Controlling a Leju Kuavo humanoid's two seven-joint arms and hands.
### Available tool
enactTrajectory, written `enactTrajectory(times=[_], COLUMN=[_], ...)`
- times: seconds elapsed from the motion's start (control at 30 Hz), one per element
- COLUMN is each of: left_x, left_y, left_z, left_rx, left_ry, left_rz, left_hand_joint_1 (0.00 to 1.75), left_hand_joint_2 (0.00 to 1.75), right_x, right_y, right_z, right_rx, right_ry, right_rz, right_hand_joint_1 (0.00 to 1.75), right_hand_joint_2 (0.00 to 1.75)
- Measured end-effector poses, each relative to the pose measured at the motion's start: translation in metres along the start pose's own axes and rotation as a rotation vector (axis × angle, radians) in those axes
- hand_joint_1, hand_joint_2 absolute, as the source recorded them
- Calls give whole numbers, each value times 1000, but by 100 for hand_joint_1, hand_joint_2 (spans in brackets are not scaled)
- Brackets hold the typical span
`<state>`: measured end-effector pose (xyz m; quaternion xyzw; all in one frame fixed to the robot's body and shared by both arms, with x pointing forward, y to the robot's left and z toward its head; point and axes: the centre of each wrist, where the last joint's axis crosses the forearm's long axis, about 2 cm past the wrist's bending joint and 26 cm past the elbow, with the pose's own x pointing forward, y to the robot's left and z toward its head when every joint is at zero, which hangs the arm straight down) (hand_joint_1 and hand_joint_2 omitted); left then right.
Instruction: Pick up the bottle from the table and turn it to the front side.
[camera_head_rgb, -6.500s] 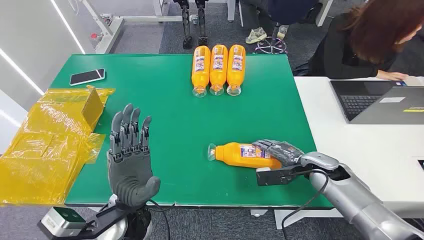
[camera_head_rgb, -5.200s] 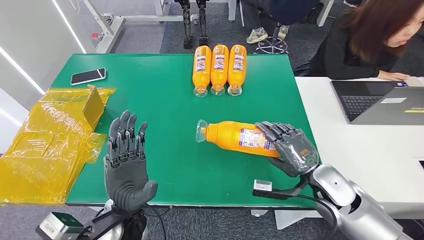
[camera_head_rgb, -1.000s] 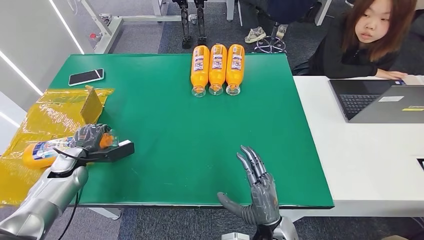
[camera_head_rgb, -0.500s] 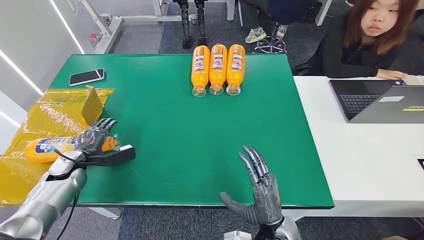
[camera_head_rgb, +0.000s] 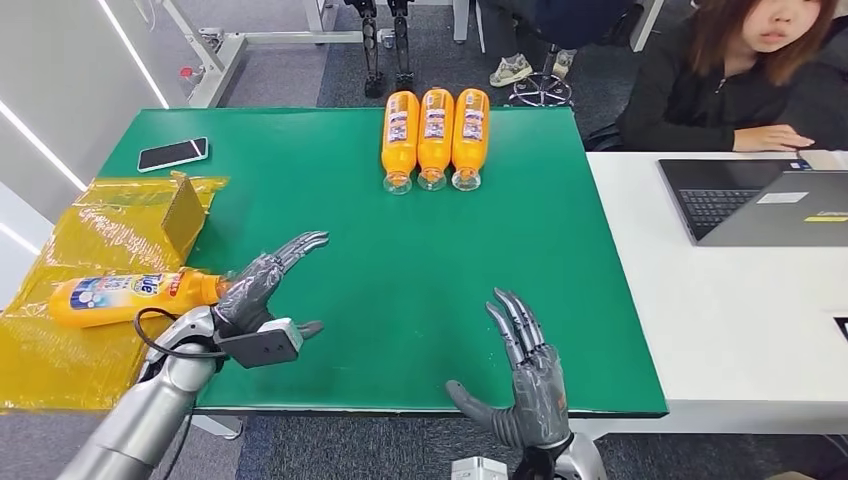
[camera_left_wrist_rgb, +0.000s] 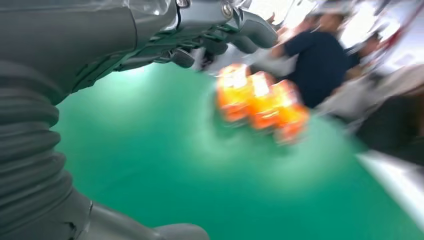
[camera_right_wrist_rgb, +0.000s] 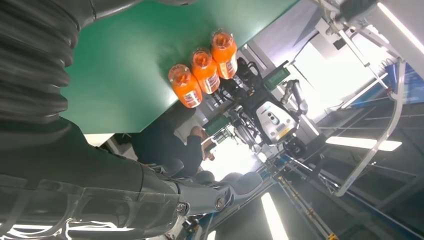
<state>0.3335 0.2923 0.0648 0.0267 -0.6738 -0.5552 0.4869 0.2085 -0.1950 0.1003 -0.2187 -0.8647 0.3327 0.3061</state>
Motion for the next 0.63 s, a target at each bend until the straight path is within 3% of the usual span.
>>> enactTrajectory(times=[0.2, 0.37, 0.53, 0.63], left_x=[55, 100, 147, 162], left_y=[-26, -40, -50, -57], left_z=[-32, -56, -72, -76], left_rx=[96, 276, 504, 544], left_ry=[-221, -388, -500, -525], left_rz=[100, 251, 527, 623], left_hand_joint_1=[0, 0, 0, 0], left_hand_joint_2=[175, 175, 175, 175], right_x=[-4, -6, 6, 12], right_y=[-3, -4, -3, -1], right_z=[-7, -10, -15, -16], right_rx=[-21, -84, -202, -260], right_ry=[4, -10, -30, -4], right_rz=[-8, -69, -144, -193], right_hand_joint_1=[0, 0, 0, 0], right_hand_joint_2=[175, 175, 175, 175])
